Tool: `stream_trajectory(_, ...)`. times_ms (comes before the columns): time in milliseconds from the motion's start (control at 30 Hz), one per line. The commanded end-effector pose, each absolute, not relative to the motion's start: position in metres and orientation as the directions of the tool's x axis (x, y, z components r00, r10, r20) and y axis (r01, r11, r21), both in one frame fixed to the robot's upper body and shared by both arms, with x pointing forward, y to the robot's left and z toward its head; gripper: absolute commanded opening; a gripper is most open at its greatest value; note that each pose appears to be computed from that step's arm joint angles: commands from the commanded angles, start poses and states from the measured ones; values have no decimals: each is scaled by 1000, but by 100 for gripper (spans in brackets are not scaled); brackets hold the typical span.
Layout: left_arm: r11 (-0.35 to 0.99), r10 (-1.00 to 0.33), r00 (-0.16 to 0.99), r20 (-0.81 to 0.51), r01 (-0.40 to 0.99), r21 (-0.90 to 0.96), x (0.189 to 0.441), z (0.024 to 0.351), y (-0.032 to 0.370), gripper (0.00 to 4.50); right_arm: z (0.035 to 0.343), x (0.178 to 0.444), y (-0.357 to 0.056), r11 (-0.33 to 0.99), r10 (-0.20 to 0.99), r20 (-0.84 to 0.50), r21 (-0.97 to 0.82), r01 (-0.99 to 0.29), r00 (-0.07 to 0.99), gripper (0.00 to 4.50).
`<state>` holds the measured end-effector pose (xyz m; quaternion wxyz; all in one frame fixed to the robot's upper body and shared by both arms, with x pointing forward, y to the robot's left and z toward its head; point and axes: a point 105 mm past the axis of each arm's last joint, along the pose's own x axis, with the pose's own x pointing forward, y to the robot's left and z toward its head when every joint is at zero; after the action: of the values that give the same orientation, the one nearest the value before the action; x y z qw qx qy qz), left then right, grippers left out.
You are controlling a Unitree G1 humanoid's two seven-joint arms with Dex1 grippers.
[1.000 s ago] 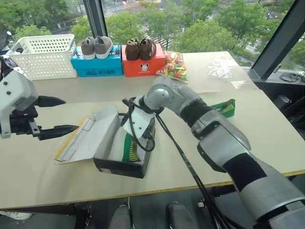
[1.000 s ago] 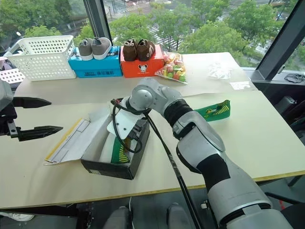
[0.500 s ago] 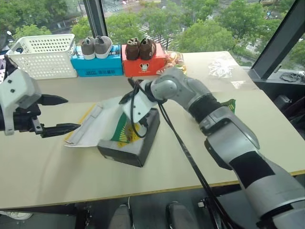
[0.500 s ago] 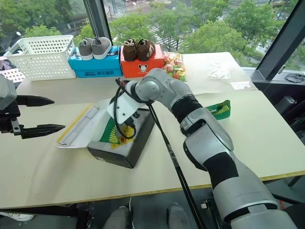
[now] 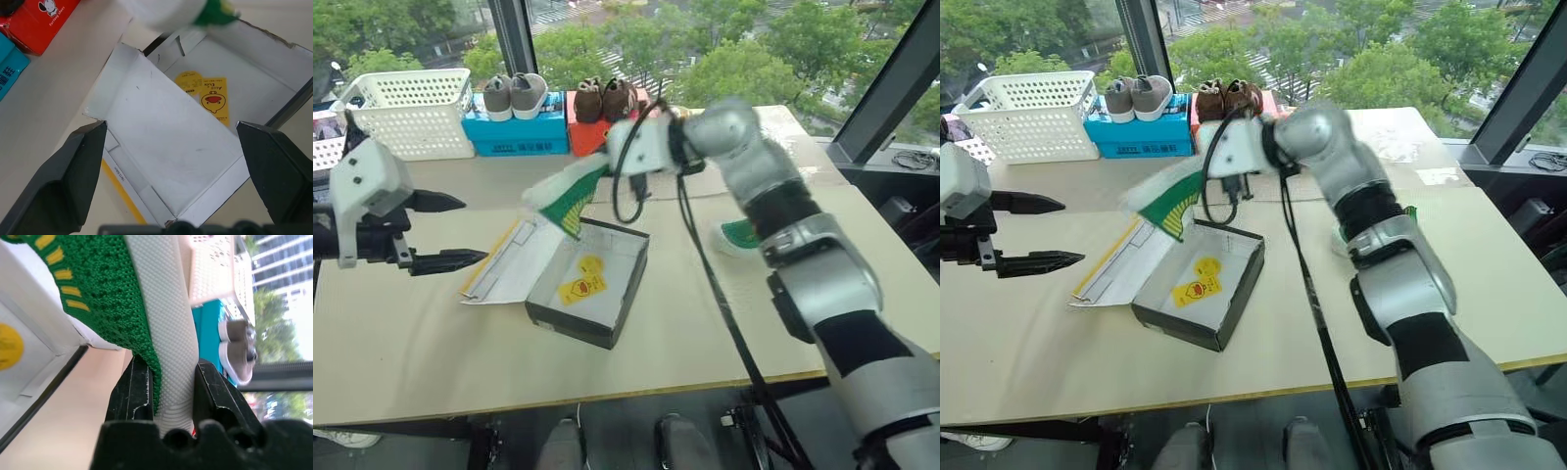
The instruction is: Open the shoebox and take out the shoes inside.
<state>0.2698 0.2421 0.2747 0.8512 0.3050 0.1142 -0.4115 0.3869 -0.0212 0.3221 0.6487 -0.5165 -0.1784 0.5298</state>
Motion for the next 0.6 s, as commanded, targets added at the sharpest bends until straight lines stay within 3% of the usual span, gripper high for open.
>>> stream_trajectory(33,445,-657,624,-422,774,450,275,280,236,450,338,359,-67,-36,915,-319,-674,-738,247,70)
stream_trajectory(167,430,-680,603,-416,788,440,281,274,230,450,325,348,-128,-5,839,-458,-548,-836,295,70)
stream_trajectory(367,414,-703,583,-407,801,433,288,268,224,450,275,343,-221,2,531,-740,-485,-874,412,70)
stream_trajectory(433,412,-707,580,-406,803,430,289,268,223,450,255,340,-243,11,453,-803,-431,-902,389,70)
stream_trajectory(600,409,-706,576,-413,807,426,287,268,224,450,215,343,-262,47,388,-869,-314,-948,307,70)
